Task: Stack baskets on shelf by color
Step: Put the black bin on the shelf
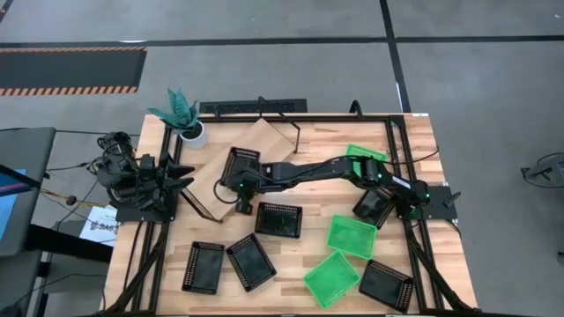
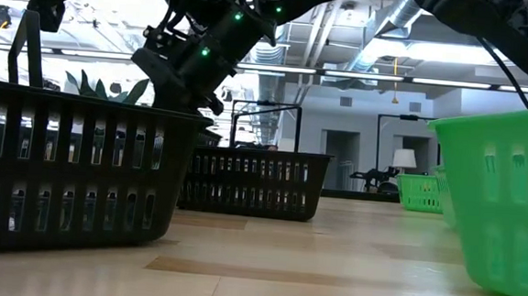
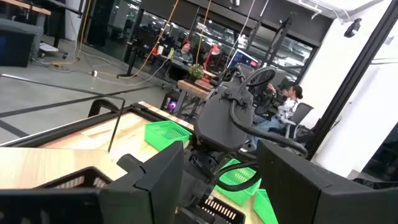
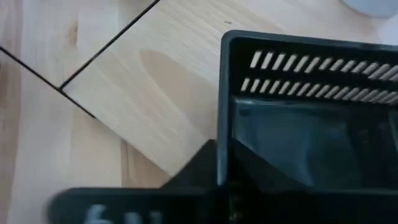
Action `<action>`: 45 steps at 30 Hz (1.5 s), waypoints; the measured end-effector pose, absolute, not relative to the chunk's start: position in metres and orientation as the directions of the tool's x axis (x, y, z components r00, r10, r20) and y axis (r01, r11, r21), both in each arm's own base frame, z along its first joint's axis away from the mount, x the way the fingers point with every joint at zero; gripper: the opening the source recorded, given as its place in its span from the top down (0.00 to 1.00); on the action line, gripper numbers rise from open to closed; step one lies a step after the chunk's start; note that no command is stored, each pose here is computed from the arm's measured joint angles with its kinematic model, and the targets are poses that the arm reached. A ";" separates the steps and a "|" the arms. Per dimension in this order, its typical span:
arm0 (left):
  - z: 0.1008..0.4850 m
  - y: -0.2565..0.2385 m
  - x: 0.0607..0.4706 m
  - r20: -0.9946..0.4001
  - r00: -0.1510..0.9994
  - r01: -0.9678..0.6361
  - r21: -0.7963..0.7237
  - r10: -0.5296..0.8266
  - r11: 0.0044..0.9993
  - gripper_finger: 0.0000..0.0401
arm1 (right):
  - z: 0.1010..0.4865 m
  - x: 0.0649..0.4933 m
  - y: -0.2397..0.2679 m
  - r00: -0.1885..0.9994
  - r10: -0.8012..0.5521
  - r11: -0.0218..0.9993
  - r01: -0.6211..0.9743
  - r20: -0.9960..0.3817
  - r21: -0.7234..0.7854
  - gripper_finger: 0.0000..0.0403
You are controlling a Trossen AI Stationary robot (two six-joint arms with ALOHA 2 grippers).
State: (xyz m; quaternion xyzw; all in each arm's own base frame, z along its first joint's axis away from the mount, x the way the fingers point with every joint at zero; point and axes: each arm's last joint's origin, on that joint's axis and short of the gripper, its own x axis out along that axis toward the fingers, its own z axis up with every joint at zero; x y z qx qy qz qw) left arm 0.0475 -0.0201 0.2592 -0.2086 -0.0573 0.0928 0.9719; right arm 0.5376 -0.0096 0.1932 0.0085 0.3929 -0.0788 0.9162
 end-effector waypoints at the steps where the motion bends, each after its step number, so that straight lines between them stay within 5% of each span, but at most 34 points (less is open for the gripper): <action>1: 0.259 -0.020 0.048 0.073 0.976 -0.156 -0.416 0.204 0.896 0.52 | 0.194 0.537 -0.010 0.679 -0.138 0.989 0.136 -0.721 -0.062 0.95; 11: 0.259 -0.020 0.048 0.074 0.976 -0.156 -0.418 0.204 0.895 0.52 | 0.197 0.537 0.023 0.692 -0.014 0.930 -0.256 -0.722 -0.263 0.98; 18: 0.259 -0.020 0.048 0.074 0.976 -0.156 -0.418 0.204 0.895 0.52 | 0.197 0.536 0.032 0.692 0.018 0.845 -0.396 -0.721 -0.358 0.91; 30: 0.259 -0.020 0.048 0.074 0.976 -0.156 -0.418 0.204 0.895 0.52 | 0.197 0.537 0.027 0.694 0.013 0.700 -0.520 -0.720 -0.489 0.89; 45: 0.258 -0.020 0.048 0.067 0.977 -0.160 -0.404 0.203 0.901 0.52 | 0.203 0.542 0.023 0.746 0.056 0.702 -0.501 -0.663 -0.505 0.63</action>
